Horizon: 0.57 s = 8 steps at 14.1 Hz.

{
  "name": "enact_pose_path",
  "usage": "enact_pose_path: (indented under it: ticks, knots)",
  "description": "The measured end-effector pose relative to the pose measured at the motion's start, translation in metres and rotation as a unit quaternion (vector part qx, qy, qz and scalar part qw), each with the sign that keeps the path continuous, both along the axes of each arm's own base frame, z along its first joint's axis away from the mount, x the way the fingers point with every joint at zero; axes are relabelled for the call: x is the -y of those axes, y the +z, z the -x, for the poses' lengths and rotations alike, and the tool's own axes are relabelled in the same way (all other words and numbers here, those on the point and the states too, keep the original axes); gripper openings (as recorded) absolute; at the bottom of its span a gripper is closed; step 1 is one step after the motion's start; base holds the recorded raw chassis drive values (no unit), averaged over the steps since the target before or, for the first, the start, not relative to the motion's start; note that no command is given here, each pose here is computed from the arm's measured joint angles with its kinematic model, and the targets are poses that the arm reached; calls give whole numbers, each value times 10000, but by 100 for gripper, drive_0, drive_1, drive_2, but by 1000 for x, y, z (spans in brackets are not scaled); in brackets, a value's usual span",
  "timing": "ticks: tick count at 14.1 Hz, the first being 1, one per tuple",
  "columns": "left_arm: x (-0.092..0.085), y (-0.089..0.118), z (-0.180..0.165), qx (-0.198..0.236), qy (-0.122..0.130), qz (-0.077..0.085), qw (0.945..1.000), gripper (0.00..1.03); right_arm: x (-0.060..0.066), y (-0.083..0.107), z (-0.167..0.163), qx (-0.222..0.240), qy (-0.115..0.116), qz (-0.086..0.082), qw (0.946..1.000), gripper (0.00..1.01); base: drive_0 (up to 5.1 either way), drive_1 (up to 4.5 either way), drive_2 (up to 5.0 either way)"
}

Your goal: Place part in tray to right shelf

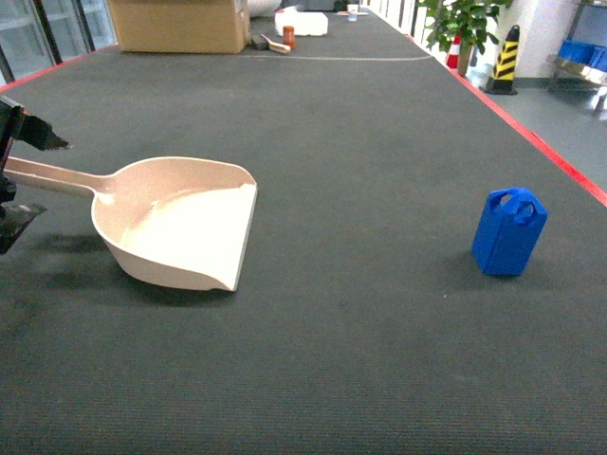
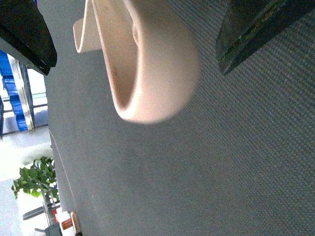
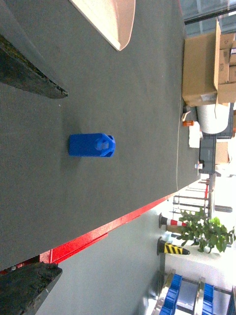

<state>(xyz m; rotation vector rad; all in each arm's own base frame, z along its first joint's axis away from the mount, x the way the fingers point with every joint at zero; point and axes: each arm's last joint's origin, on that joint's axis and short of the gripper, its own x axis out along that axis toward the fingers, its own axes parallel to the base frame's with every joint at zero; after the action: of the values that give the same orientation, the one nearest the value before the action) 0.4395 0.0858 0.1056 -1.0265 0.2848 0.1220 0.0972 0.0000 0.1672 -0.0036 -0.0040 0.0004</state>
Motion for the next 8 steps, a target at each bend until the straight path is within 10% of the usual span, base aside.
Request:
enact_pose_path:
  ticks: [5,8]
  knots:
    - [-7,-17,-28,442,-449,133,9979,36,0,0,0,0,0,0,10000,98,0,0,0]
    - [22,17,4,1319,-702,498,9875,13,0,0,0,2,0,-2,10000,98,0,0,0]
